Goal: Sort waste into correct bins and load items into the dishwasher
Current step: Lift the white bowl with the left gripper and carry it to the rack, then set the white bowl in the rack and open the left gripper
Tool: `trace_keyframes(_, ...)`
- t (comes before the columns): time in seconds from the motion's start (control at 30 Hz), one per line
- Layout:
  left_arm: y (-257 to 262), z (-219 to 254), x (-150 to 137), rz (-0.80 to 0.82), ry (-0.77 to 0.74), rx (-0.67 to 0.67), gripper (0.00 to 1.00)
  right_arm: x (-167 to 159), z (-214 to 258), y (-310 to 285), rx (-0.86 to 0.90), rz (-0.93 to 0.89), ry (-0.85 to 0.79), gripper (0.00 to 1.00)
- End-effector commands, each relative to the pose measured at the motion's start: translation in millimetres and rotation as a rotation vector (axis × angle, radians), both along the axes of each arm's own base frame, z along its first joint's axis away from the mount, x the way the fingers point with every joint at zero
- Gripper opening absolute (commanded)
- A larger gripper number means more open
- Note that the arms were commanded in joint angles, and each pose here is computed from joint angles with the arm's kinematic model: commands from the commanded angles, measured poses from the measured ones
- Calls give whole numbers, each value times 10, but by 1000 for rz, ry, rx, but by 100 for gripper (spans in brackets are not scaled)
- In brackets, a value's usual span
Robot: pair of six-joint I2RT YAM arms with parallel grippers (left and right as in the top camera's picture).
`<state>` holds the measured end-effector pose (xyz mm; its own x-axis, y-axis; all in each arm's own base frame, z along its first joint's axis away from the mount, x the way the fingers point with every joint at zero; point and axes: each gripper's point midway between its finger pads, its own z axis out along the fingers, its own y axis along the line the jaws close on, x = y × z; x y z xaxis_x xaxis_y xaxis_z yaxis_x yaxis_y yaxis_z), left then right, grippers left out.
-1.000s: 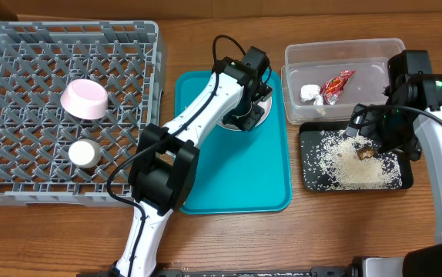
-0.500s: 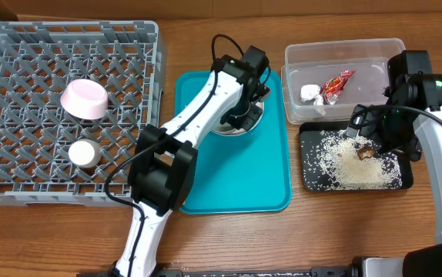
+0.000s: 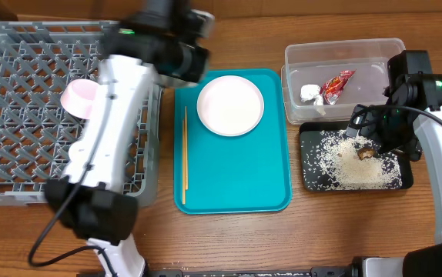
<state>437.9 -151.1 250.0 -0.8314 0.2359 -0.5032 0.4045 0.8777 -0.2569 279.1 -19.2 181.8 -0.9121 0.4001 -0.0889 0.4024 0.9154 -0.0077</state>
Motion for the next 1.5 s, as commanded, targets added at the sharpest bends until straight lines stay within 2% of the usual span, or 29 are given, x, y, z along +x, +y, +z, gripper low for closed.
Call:
trace_keyframes(0.0, 85, 188, -27, -123, 8, -257, 4, 43, 117, -19, -9, 0, -48, 100)
trace_keyframes(0.1, 360, 233, 4, -134, 8, -378, 4, 45, 118, -19, -9, 0, -50, 100)
trace_keyframes(0.3, 908, 22, 107, -71, 56, -519, 4, 46, 118, -19, -9, 0, -50, 100)
trace_keyframes(0.7, 1456, -483, 323, 32, 133, -776, 4, 46, 119, -19, -9, 0, -50, 100)
trace_keyframes(1.0, 2018, -648, 272, 166, 142, -754, 4, 49, 118, -19, -9, 0, -51, 100)
trace_keyframes(1.23, 2290, -934, 115, 248, 232, -595, 4, 48, 118, -19, -9, 0, -50, 100)
trace_keyframes(1.3, 2341, -1020, 54, 265, 268, -543, 14, 49, 119, -19, -9, 0, -51, 100)
trace_keyframes(1.37, 2391, -1076, -5, 281, 299, -507, 34, 50, 118, -19, -9, 0, -51, 100)
trace_keyframes(1.47, 2433, -1067, -46, 330, 336, -534, 48, 49, 118, -19, -9, 0, -51, 100)
